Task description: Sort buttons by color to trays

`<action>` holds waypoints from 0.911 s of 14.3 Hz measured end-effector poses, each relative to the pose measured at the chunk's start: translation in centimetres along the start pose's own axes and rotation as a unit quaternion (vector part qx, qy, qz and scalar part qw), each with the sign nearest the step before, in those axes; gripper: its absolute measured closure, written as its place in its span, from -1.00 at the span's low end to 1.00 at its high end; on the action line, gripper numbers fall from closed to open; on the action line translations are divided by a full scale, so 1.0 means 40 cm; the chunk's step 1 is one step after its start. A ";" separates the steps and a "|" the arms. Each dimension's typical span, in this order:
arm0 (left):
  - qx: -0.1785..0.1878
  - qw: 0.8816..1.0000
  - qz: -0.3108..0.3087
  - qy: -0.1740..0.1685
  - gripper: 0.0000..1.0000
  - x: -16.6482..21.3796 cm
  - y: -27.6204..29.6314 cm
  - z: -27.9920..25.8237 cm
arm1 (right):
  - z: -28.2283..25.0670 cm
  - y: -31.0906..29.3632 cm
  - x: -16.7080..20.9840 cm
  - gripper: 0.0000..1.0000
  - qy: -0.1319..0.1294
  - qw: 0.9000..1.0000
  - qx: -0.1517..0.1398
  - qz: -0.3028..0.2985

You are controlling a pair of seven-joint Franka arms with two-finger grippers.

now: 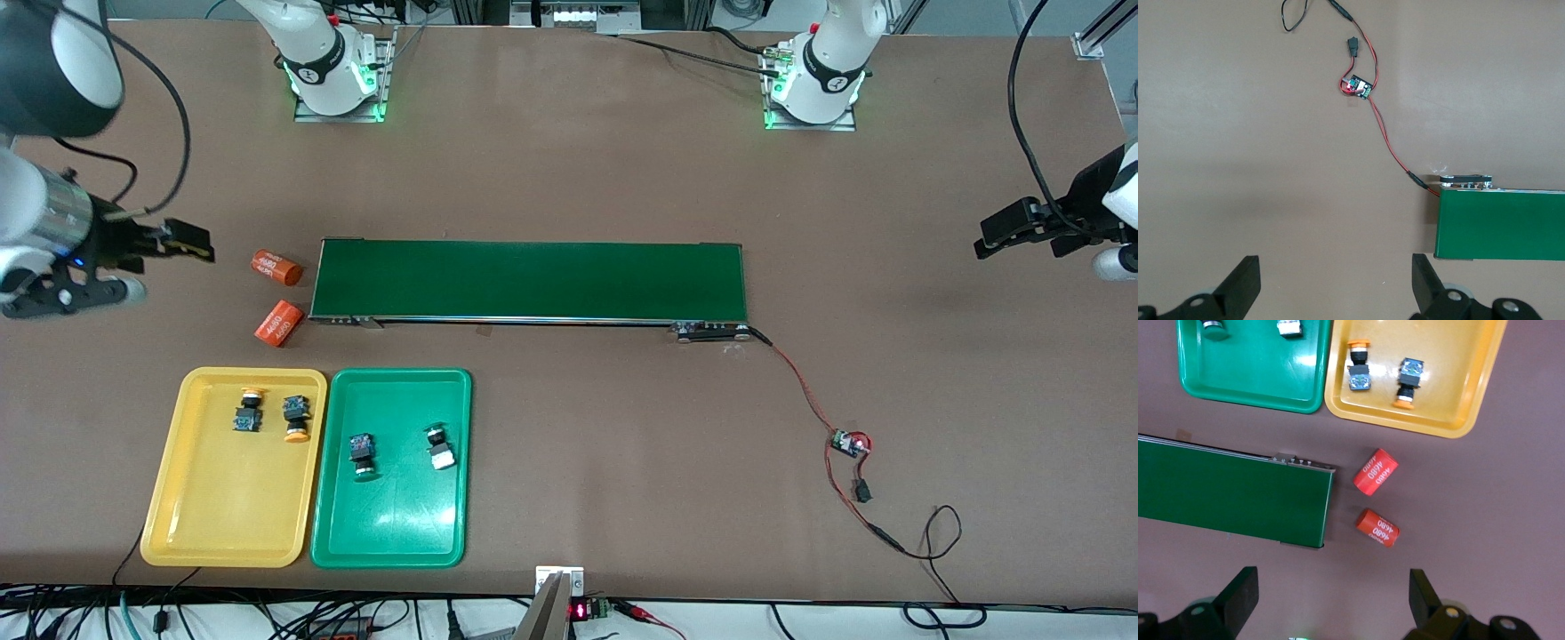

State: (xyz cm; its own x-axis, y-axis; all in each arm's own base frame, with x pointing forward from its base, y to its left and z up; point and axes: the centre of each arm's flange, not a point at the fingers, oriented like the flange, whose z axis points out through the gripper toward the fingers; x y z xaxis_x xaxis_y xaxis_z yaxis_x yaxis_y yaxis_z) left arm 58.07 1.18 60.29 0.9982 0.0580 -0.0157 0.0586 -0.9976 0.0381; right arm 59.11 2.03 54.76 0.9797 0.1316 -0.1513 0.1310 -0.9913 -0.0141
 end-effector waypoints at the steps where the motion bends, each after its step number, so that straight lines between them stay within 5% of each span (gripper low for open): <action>1: 0.000 1.000 0.000 0.000 -1.00 0.000 0.000 0.000 | -0.021 -0.001 -0.023 -1.00 0.005 1.000 -0.003 0.006; 7: 0.000 1.000 -0.003 0.000 -1.00 0.000 -0.007 0.001 | -0.052 -0.008 -0.146 -1.00 0.009 1.000 -0.013 0.017; 13: 0.000 1.000 -0.003 -0.001 -1.00 0.000 -0.010 0.001 | -0.049 0.043 -0.154 -1.00 0.007 0.999 -0.010 0.037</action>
State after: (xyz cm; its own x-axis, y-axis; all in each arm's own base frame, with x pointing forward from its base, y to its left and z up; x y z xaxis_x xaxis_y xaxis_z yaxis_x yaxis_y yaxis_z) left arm 58.06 1.56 60.22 0.9978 0.0647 -0.0173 0.0653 -0.9971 0.0378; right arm 53.61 -0.49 57.58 0.9889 0.0578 -0.1366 0.0608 -0.9980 0.0173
